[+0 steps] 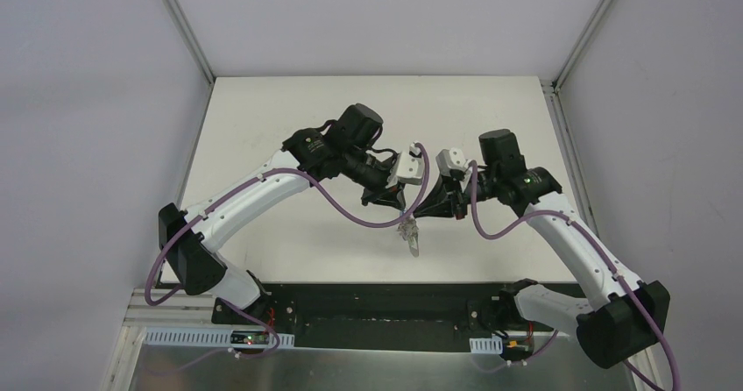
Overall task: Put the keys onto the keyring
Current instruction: Insert the key onto the keyring.
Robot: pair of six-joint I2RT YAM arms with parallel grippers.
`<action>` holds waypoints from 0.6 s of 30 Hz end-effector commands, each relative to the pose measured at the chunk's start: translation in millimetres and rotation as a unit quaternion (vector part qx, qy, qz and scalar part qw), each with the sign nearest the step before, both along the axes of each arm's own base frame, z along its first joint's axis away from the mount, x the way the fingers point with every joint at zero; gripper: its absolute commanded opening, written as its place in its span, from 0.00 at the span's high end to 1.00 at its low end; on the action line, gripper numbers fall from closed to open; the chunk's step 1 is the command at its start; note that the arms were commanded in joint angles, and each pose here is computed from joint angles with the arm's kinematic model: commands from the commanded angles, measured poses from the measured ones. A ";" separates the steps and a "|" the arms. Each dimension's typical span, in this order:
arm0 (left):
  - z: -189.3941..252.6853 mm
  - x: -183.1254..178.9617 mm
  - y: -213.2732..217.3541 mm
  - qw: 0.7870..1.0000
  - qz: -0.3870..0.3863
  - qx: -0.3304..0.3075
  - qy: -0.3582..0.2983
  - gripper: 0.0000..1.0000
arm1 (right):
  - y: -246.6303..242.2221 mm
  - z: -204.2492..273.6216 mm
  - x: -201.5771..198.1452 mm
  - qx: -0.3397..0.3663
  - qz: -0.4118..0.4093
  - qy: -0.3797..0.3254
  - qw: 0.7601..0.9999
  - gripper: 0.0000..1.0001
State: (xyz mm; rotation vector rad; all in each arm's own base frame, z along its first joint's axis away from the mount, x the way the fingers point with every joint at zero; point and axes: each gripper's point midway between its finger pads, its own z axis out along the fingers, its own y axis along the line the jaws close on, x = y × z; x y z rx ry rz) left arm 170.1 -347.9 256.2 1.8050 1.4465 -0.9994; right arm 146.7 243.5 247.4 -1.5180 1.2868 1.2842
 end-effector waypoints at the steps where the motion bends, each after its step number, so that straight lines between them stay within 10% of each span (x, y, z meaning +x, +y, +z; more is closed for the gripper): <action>1: 21.6 -1.1 -2.4 0.999 -0.015 -0.032 -0.013 1.00 | 2.8 13.0 -4.1 0.030 0.023 0.000 0.999 1.00; 18: 23.1 -18.2 0.9 0.998 -0.039 -0.042 0.011 1.00 | 5.0 13.1 8.9 0.025 -0.002 0.019 1.000 1.00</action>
